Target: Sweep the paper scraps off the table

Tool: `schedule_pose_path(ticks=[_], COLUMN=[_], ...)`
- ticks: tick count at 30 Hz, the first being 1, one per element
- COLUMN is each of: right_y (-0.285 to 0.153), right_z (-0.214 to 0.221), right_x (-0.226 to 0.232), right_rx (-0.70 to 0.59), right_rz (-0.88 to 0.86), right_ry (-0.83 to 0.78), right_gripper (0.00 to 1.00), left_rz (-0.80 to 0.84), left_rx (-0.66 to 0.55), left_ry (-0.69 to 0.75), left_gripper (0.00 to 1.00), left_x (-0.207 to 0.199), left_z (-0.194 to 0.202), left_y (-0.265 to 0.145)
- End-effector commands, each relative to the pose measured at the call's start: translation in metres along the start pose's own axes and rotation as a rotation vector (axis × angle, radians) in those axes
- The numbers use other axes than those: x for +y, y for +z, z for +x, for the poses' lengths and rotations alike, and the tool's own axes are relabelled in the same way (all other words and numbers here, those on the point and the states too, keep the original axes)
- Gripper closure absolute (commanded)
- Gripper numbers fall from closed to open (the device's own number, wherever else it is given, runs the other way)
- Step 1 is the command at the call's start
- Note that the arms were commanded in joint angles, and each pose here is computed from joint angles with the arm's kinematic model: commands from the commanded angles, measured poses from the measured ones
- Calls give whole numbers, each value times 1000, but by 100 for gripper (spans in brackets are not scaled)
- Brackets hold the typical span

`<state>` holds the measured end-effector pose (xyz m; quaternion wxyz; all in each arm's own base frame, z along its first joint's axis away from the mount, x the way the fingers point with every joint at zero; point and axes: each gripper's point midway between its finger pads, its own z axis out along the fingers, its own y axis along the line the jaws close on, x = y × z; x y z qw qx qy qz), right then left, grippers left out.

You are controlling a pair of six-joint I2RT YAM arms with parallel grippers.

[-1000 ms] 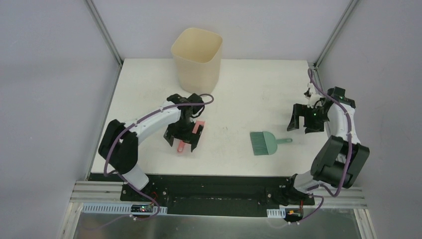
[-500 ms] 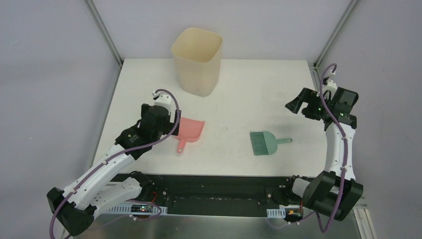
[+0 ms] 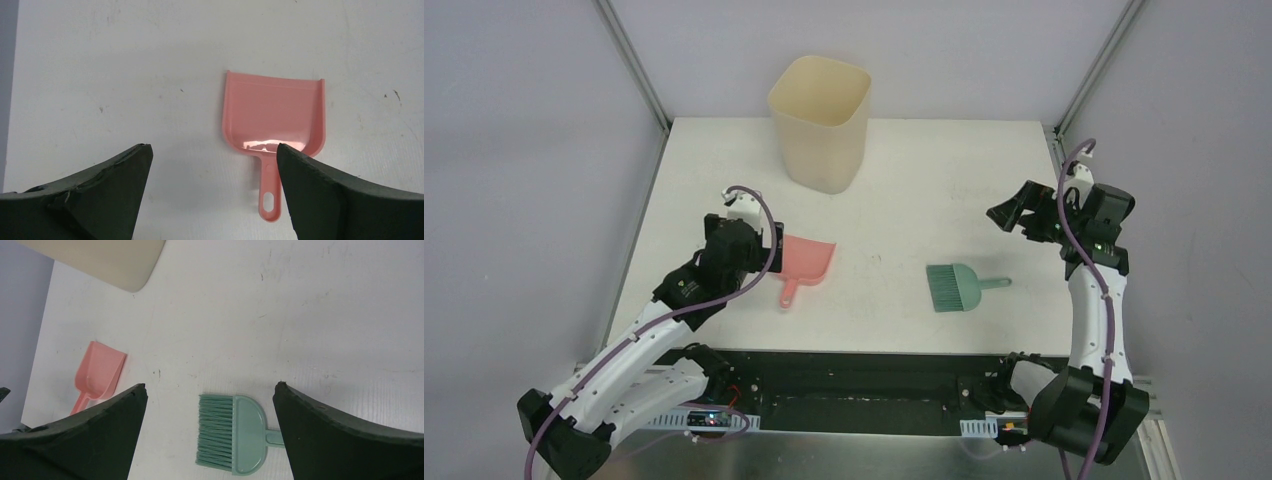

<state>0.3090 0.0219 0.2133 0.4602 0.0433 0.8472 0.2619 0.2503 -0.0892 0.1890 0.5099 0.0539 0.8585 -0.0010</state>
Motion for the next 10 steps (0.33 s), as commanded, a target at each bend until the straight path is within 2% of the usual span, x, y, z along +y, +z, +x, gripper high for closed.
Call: schedule_pose_path(ticks=[1,9,10], right_y=[-7,-6,-7], right_z=[-4,-1,3], right_x=[12,9,18], right_rx=[-48,-46,-30], right_rz=[-35,-32,-104], right_ry=[-37,-32,-112], right_gripper=[0,0,0], left_rz=[109,121,132], left_rx=[50,47,53], left_ry=[3,8,12], left_gripper=[1,1,1], left_x=[-24,-28,-29], left_z=[3,8,9], left_y=[6,11,11])
